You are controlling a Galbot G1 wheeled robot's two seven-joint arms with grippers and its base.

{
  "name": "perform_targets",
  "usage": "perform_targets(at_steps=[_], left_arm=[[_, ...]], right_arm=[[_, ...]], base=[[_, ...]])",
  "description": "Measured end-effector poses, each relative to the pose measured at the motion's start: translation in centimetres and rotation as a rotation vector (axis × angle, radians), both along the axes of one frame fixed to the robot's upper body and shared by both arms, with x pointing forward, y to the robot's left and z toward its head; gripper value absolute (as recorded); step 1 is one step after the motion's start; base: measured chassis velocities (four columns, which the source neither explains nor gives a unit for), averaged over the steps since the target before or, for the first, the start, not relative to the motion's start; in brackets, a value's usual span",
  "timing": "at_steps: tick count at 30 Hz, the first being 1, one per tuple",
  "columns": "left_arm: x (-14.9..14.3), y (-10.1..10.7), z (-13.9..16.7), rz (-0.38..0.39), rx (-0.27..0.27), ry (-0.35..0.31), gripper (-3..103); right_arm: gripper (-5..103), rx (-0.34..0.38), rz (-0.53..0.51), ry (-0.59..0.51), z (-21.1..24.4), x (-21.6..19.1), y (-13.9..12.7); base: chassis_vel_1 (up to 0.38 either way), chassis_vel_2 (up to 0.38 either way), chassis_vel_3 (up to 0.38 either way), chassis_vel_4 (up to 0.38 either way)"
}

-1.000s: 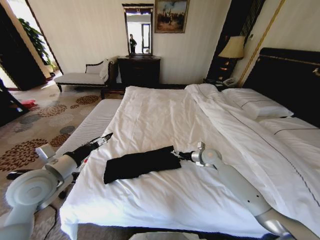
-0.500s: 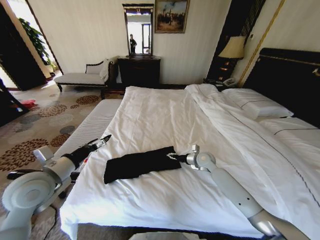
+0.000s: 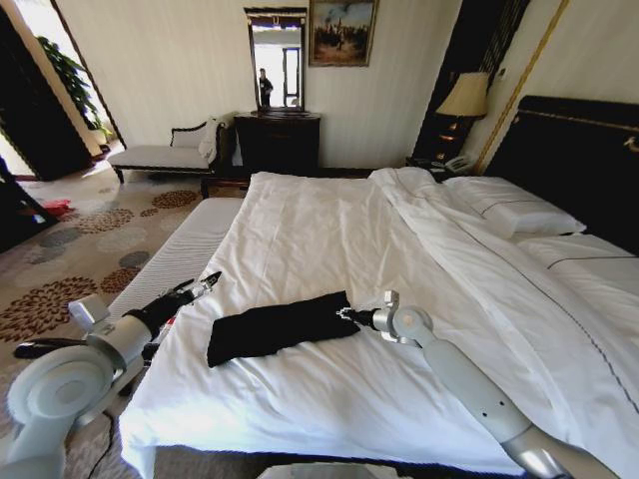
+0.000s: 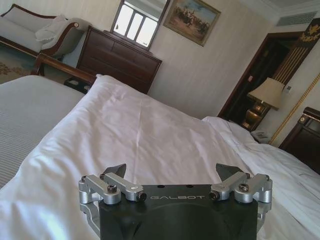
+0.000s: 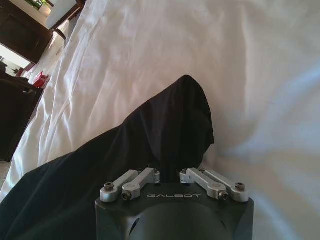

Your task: Fold the clothes on the bed.

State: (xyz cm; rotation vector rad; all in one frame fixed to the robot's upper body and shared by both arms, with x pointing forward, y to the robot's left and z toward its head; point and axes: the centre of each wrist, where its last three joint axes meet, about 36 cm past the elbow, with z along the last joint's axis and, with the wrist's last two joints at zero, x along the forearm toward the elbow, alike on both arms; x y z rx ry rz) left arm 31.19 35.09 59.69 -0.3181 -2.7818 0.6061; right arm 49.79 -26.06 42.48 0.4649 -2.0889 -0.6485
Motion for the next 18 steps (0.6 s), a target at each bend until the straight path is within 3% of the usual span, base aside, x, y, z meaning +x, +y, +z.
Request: perform_targets(at_steps=[4, 10, 18], left_arm=[[-0.1, 0.0, 0.1, 0.007, 0.005, -0.002, 100], [-0.1, 0.0, 0.1, 0.015, 0.010, -0.003, 100], [0.1, 0.0, -0.1, 0.024, 0.009, -0.001, 100]], right_arm=[[6, 0.007, 0.007, -0.002, 0.1, -0.5, 0.3], [6, 0.019, -0.014, -0.009, 0.5, -0.6, 0.0], [6, 0.019, -0.131, 0.021, 3.5, -0.9, -3.9]], base=[[0.000, 0.000, 0.000, 0.000], [0.000, 0.000, 0.000, 0.000], [0.000, 0.000, 0.000, 0.000]])
